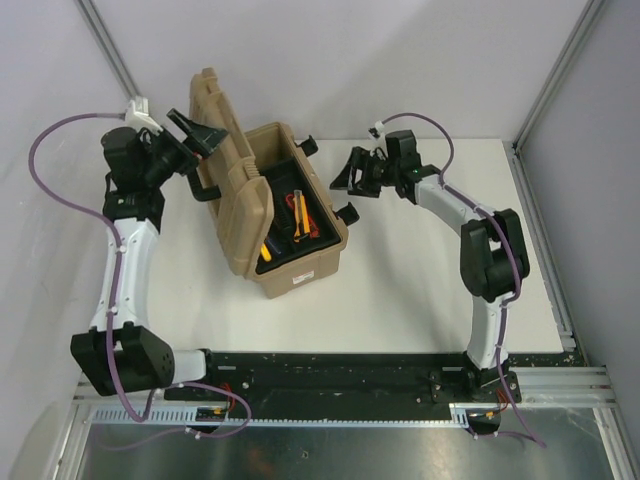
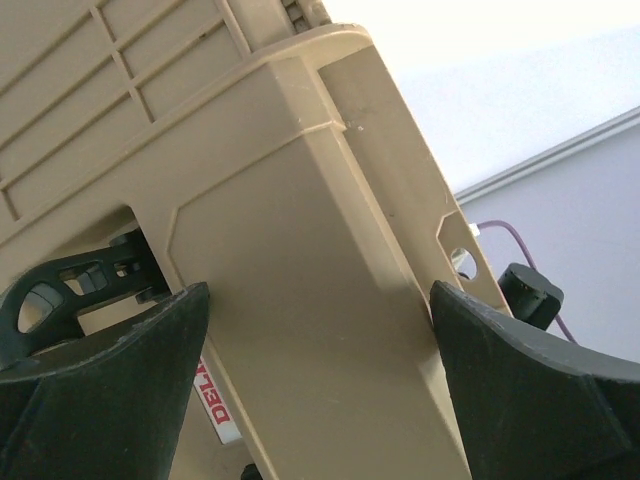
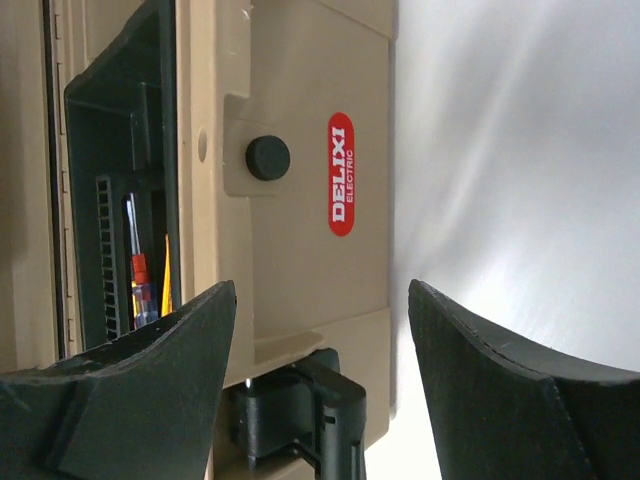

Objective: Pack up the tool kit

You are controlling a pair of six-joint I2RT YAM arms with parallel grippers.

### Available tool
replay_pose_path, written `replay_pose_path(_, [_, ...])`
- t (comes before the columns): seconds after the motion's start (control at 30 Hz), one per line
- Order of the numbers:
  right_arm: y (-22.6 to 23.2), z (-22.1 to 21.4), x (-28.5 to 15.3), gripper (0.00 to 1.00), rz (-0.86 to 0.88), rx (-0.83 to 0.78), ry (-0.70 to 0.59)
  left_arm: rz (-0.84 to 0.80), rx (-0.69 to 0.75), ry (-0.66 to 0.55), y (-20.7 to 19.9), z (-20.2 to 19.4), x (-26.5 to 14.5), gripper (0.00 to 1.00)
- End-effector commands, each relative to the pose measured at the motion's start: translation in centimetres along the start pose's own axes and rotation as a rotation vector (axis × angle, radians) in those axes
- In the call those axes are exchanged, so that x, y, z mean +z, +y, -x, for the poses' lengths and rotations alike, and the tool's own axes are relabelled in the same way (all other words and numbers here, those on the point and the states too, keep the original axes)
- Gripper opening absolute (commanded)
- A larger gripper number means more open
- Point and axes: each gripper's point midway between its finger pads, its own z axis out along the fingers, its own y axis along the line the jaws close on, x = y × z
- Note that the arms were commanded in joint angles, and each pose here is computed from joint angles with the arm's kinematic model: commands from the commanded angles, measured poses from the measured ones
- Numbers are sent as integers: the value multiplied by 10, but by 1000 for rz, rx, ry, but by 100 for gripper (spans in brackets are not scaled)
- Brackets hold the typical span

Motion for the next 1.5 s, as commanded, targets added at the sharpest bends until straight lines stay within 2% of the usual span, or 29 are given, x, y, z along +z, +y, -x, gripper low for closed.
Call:
replay_pose_path(0.0, [29, 27, 1, 74, 63, -83, -57, -38, 1, 57, -11, -12, 15, 95])
replay_pose_path(0.37, [28, 31, 7, 72, 43, -42, -82, -116, 5, 59, -43, -4, 28, 95])
replay_pose_path(0.53, [13, 48, -9, 71, -82, -21, -175, -126, 53, 3, -56, 10, 16, 96])
replay_pose_path(0.67, [3, 66, -32, 72, -205, -40, -278, -21, 88, -67, -33, 8, 3, 98])
replay_pose_path(0.8, [23, 76, -46, 73, -197, -126, -310, 130, 64, -96, 13, -9, -7, 99])
replay_pose_path(0.97, [76, 60, -44, 78, -52, -276, -221, 279, 4, -79, 66, -35, -15, 99])
replay_pose_path(1.13, [114, 30, -27, 85, 82, -375, -100, 333, -19, -31, 91, -59, -13, 100])
replay_pose_path(1.33, [112, -5, -1, 88, 58, -447, 11, 279, -12, 152, 107, -100, 6, 97])
replay_pose_path(1.43, [104, -15, 6, 84, 35, -441, 34, 267, 7, 215, 114, -117, 12, 95])
replay_pose_path(1.47, [102, -19, 7, 80, 31, -437, 45, 269, 12, 228, 117, -120, 13, 94])
